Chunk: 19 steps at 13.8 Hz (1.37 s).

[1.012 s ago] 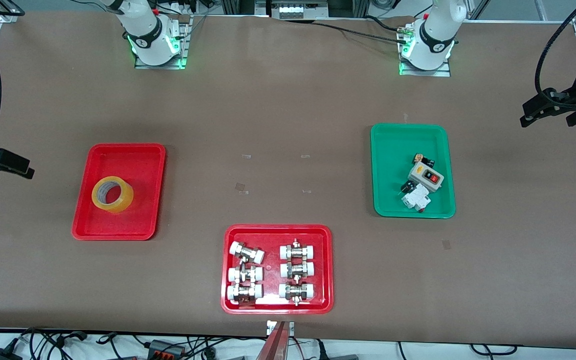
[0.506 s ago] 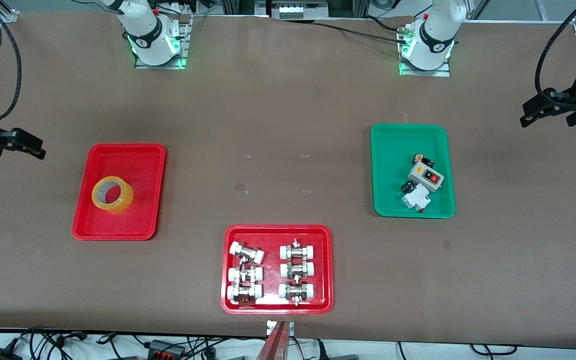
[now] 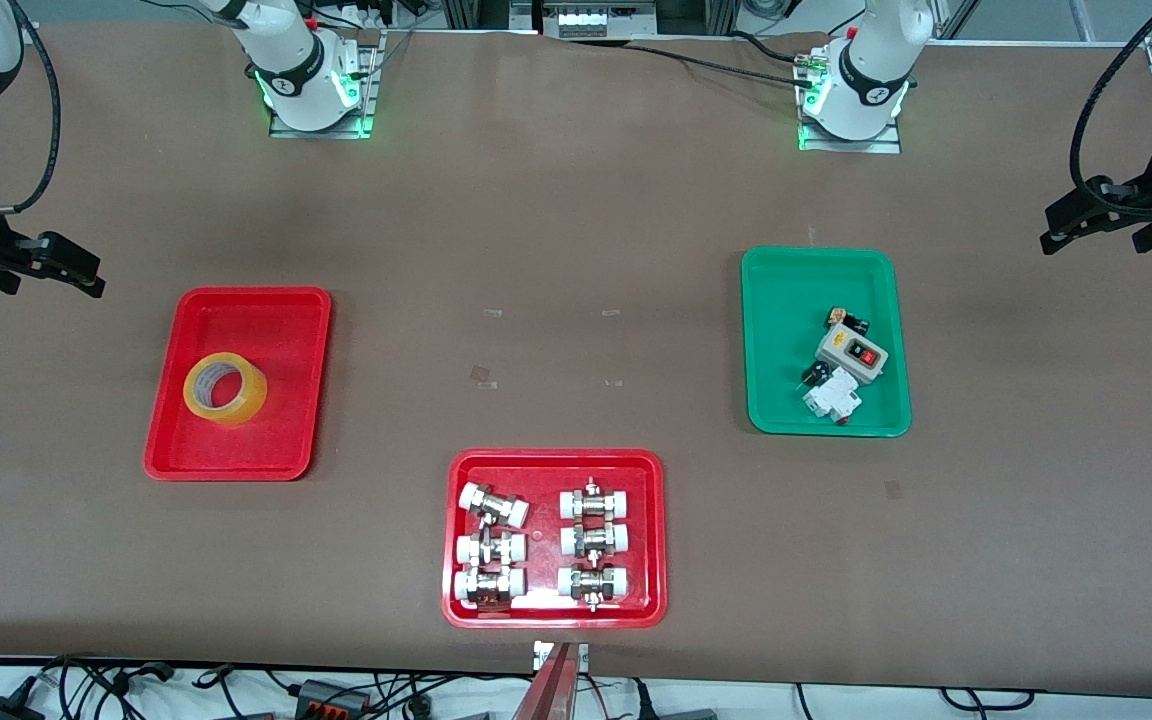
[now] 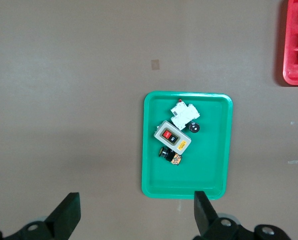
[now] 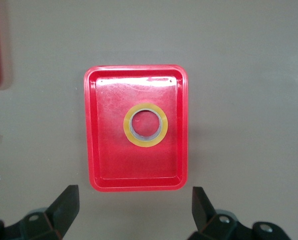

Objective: Left arm passes tape to right arm into tray

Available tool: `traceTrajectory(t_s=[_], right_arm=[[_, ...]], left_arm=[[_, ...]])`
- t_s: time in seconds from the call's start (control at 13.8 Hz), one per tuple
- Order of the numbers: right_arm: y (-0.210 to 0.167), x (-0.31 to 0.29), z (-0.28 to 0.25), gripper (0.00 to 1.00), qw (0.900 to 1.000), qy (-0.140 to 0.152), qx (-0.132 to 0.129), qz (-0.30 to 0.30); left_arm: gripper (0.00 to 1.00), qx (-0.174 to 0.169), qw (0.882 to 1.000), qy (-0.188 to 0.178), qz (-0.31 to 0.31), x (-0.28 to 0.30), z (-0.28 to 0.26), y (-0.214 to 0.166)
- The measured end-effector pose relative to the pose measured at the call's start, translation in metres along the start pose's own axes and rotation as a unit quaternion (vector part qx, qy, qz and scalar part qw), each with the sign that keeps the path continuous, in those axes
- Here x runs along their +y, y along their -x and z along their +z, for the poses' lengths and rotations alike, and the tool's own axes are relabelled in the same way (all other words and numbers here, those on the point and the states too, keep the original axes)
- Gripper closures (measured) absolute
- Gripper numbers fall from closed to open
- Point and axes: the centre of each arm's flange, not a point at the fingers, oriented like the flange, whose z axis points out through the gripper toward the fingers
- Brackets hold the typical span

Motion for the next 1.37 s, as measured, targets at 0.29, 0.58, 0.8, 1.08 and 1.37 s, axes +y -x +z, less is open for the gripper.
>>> traceTrajectory(t_s=[0.29,0.58,0.8,1.08,1.37], right_arm=[[0.000,-0.002,0.000,0.00,1.000,-0.007,0.000,0.001],[0.001,-0.007,-0.003,0.00,1.000,-0.008,0.003,-0.003],[0.001,-0.010,-0.005,0.00,1.000,-0.008,0.005,-0.006],[0.006,-0.001,-0.010,0.00,1.000,-0.007,0.003,0.002],[0.010,0.000,-0.015,0.00,1.000,-0.007,0.001,0.003]], left_arm=[[0.00,0.000,1.000,0.000,0.000,0.000,0.000,0.000],[0.00,0.000,1.000,0.000,0.000,0.000,0.000,0.000],[0.00,0.000,1.000,0.000,0.001,0.000,0.000,0.000],[0.00,0.000,1.000,0.000,0.001,0.000,0.000,0.000],[0.00,-0.001,1.000,0.000,0.001,0.000,0.000,0.000]])
